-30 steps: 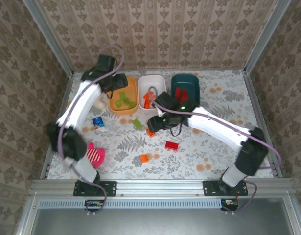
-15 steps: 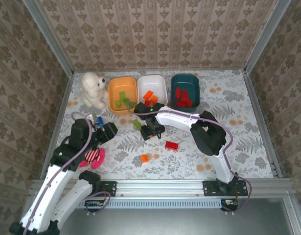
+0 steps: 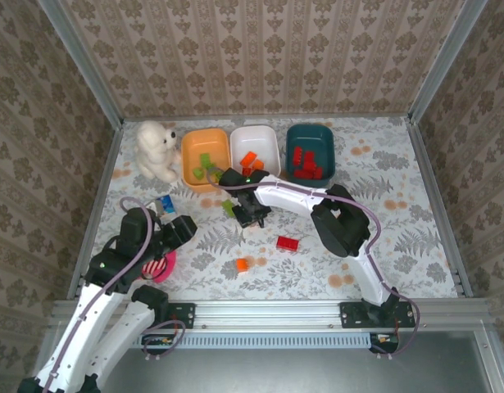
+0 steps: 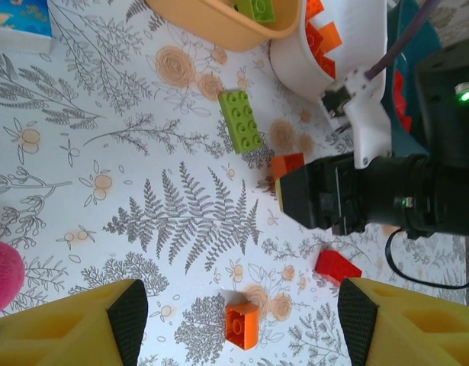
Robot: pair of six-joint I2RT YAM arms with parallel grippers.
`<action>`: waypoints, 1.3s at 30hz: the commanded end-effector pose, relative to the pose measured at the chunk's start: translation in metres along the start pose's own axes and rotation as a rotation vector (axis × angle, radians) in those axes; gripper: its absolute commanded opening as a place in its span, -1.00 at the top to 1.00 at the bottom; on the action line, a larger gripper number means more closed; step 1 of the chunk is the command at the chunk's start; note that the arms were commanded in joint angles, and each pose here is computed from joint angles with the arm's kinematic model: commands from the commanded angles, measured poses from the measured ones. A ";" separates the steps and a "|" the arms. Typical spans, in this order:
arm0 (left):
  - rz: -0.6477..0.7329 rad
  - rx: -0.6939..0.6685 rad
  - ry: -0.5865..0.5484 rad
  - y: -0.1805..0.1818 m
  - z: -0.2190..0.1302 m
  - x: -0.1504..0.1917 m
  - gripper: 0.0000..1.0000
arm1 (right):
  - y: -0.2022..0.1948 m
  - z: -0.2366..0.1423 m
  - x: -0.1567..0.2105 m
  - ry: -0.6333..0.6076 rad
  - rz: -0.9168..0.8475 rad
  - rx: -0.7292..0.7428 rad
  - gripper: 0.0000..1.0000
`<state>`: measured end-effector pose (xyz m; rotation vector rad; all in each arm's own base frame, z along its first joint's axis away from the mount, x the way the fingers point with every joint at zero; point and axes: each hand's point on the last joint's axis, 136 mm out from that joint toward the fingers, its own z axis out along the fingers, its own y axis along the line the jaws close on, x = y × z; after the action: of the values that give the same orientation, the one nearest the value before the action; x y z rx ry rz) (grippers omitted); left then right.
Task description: Sort the legos into containers by color
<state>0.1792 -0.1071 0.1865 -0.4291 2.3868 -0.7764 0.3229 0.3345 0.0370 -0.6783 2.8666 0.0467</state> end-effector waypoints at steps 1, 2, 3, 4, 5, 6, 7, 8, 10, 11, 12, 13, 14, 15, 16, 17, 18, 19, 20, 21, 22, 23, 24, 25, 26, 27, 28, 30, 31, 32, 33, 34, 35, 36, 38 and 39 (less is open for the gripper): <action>0.009 0.038 0.027 -0.009 0.004 0.003 -0.40 | -0.016 -0.048 -0.022 -0.105 0.022 0.029 0.29; 0.014 0.041 0.027 -0.012 0.006 0.002 -0.40 | -0.023 -0.062 -0.030 -0.135 0.045 0.027 0.28; 0.017 0.044 0.023 -0.014 0.008 -0.001 -0.40 | -0.033 -0.072 -0.038 -0.157 0.072 0.028 0.28; 0.040 0.058 0.043 -0.021 0.011 0.002 -0.40 | -0.041 -0.078 -0.045 -0.168 0.097 0.025 0.27; 0.048 0.062 0.051 -0.024 0.015 0.003 -0.40 | -0.050 -0.081 -0.053 -0.175 0.125 0.020 0.26; 0.055 0.065 0.057 -0.027 0.019 0.002 -0.40 | -0.059 -0.080 -0.059 -0.174 0.149 0.021 0.26; 0.059 0.068 0.061 -0.030 0.023 0.001 -0.40 | -0.066 -0.078 -0.064 -0.170 0.160 0.027 0.26; 0.066 0.073 0.065 -0.035 0.026 0.000 -0.40 | -0.077 -0.075 -0.071 -0.168 0.174 0.044 0.27; 0.077 0.085 0.066 -0.043 0.031 -0.003 -0.40 | -0.094 -0.073 -0.085 -0.182 0.202 0.066 0.27; 0.085 0.090 0.064 -0.047 0.033 -0.005 -0.40 | -0.103 -0.072 -0.094 -0.194 0.224 0.072 0.27; 0.093 0.094 0.062 -0.051 0.035 -0.006 -0.40 | -0.112 -0.072 -0.102 -0.208 0.248 0.081 0.27; 0.097 0.092 0.065 -0.053 0.037 -0.007 -0.40 | -0.120 -0.070 -0.109 -0.215 0.269 0.089 0.27; 0.103 0.094 0.067 -0.055 0.039 -0.008 -0.40 | -0.129 -0.067 -0.116 -0.219 0.294 0.096 0.27; 0.106 0.096 0.069 -0.057 0.040 -0.008 -0.40 | -0.135 -0.064 -0.121 -0.218 0.313 0.103 0.26; 0.108 0.094 0.071 -0.059 0.042 -0.009 -0.40 | -0.142 -0.060 -0.126 -0.218 0.334 0.106 0.26; 0.109 0.096 0.072 -0.061 0.043 -0.009 -0.40 | -0.146 -0.054 -0.131 -0.216 0.349 0.105 0.26; 0.111 0.097 0.073 -0.062 0.043 -0.008 -0.39 | -0.149 -0.050 -0.136 -0.220 0.356 0.101 0.26; 0.114 0.096 0.071 -0.063 0.043 -0.008 -0.39 | -0.151 -0.046 -0.141 -0.226 0.362 0.098 0.26; 0.114 0.095 0.073 -0.063 0.043 -0.007 -0.39 | -0.153 -0.043 -0.146 -0.236 0.365 0.091 0.26; 0.113 0.093 0.073 -0.063 0.042 -0.007 -0.39 | -0.153 -0.040 -0.150 -0.243 0.368 0.083 0.26; 0.113 0.090 0.076 -0.062 0.042 -0.005 -0.39 | -0.154 -0.036 -0.153 -0.251 0.371 0.076 0.26; 0.113 0.087 0.080 -0.060 0.042 -0.004 -0.39 | -0.154 -0.033 -0.156 -0.257 0.371 0.067 0.26; 0.112 0.085 0.081 -0.060 0.042 -0.003 -0.39 | -0.155 -0.030 -0.157 -0.256 0.372 0.067 0.26; 0.111 0.082 0.082 -0.059 0.041 -0.002 -0.39 | -0.156 -0.026 -0.156 -0.250 0.373 0.072 0.27; 0.109 0.081 0.079 -0.059 0.040 -0.002 -0.39 | -0.156 -0.022 -0.154 -0.241 0.376 0.078 0.27; 0.109 0.078 0.081 -0.058 0.040 -0.001 -0.39 | -0.157 -0.019 -0.152 -0.231 0.379 0.083 0.27; 0.109 0.078 0.079 -0.057 0.039 -0.001 -0.39 | -0.157 -0.016 -0.150 -0.220 0.385 0.089 0.27; 0.106 0.077 0.075 -0.056 0.038 -0.001 -0.39 | -0.157 -0.010 -0.146 -0.202 0.395 0.096 0.26; 0.106 0.075 0.075 -0.056 0.038 -0.001 -0.39 | -0.158 -0.008 -0.144 -0.196 0.401 0.105 0.24; 0.107 0.075 0.073 -0.056 0.037 -0.001 -0.39 | -0.159 -0.007 -0.143 -0.192 0.409 0.116 0.22; 0.107 0.074 0.072 -0.056 0.037 -0.001 -0.39 | -0.160 -0.006 -0.142 -0.189 0.419 0.121 0.20; 0.108 0.075 0.071 -0.056 0.037 -0.002 -0.39 | -0.160 -0.005 -0.141 -0.187 0.430 0.122 0.19; 0.108 0.078 0.068 -0.057 0.036 -0.002 -0.39 | -0.160 -0.004 -0.140 -0.183 0.439 0.120 0.16; 0.108 0.080 0.068 -0.057 0.037 -0.002 -0.39 | -0.158 -0.003 -0.140 -0.180 0.440 0.115 0.13; 0.109 0.081 0.066 -0.058 0.037 -0.003 -0.39 | -0.156 -0.004 -0.140 -0.182 0.441 0.114 0.07; 0.109 0.082 0.065 -0.058 0.037 -0.003 -0.39 | -0.155 -0.004 -0.140 -0.180 0.441 0.114 0.04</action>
<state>0.2099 -0.1668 0.1867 -0.2403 2.4397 -0.8367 0.5206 0.2610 0.0796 -0.0428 2.7235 0.0617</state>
